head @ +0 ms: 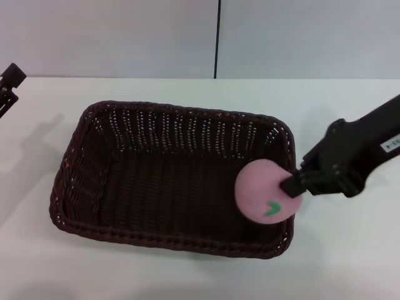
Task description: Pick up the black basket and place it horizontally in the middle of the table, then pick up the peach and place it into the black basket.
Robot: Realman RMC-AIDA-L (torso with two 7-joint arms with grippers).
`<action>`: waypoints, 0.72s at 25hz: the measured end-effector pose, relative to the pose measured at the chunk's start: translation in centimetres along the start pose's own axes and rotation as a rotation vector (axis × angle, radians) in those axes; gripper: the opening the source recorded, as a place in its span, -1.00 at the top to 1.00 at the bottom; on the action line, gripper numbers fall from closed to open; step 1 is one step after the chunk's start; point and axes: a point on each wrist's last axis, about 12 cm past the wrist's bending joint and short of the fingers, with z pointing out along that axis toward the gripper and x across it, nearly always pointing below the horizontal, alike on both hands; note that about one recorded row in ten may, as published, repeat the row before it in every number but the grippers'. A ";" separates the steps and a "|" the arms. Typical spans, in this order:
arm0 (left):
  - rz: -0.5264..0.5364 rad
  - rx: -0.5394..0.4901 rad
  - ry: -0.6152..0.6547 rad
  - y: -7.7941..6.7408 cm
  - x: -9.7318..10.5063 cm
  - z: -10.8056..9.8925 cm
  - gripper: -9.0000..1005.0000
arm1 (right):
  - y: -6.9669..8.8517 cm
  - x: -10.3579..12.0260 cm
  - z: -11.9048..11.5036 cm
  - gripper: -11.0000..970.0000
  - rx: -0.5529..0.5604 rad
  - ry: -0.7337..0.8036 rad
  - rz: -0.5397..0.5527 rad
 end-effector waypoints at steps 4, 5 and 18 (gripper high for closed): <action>-0.002 0.032 -0.004 -0.4 0.0 -0.2 -0.42 | -1.1 0.3 0.6 0.88 -0.026 -0.023 0.026; -0.002 0.034 -0.003 -0.5 0.0 -0.2 -0.42 | -1.3 0.3 0.6 0.88 -0.025 -0.033 0.029; 0.062 -0.019 0.007 -0.6 0.8 -2.0 -0.42 | -2.3 7.4 -4.2 0.11 0.107 -0.513 0.046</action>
